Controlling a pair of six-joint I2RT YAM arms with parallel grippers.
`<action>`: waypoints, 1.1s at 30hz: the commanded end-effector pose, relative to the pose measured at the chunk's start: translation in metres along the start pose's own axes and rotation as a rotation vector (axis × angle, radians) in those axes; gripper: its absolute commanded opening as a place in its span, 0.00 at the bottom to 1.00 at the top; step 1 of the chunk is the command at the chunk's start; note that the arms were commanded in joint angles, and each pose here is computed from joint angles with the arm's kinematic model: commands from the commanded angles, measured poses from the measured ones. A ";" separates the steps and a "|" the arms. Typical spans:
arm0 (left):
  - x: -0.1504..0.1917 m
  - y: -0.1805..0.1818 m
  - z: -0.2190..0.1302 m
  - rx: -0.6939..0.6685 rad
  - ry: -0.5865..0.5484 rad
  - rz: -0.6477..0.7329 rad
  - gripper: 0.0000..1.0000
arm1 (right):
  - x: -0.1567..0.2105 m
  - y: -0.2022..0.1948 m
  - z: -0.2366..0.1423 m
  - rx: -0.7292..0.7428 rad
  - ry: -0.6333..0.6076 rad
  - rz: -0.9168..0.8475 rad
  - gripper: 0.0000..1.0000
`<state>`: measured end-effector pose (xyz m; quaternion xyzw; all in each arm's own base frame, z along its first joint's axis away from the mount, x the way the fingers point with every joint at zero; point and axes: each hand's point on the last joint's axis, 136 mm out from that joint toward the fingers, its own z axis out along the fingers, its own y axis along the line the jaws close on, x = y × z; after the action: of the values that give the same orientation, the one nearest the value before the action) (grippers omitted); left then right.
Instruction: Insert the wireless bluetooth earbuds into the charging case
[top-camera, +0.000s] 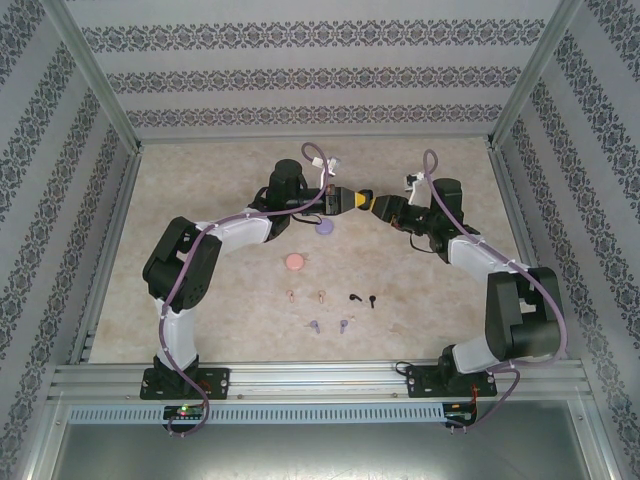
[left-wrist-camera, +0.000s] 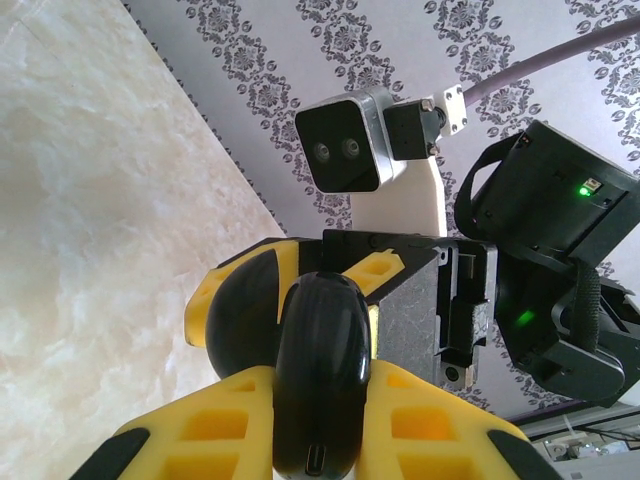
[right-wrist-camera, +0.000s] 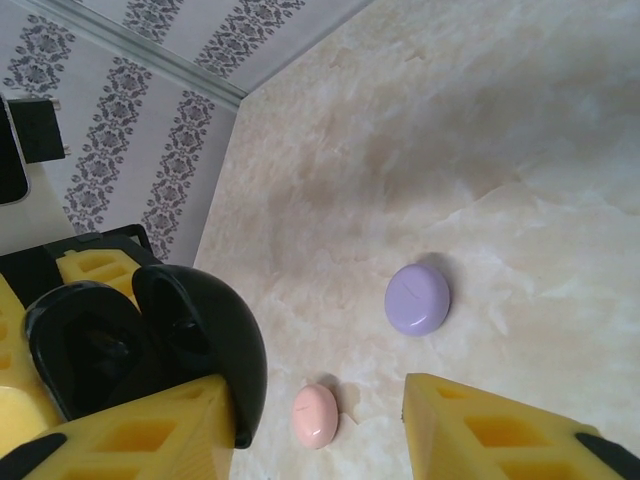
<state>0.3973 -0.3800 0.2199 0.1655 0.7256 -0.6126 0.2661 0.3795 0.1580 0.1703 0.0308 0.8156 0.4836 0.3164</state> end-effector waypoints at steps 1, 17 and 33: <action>-0.014 -0.040 0.004 0.089 -0.014 0.089 0.00 | -0.009 0.005 0.004 -0.016 -0.010 -0.025 0.43; -0.002 -0.037 0.012 0.091 0.005 0.077 0.00 | -0.022 0.016 0.006 -0.046 -0.024 -0.027 0.16; -0.010 -0.009 0.014 -0.045 -0.063 0.037 0.51 | -0.026 0.022 0.000 -0.013 -0.015 -0.038 0.00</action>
<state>0.4032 -0.3865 0.2186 0.1453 0.7339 -0.5986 0.2863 0.3877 0.1633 0.1863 0.0269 0.8108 0.4958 0.3099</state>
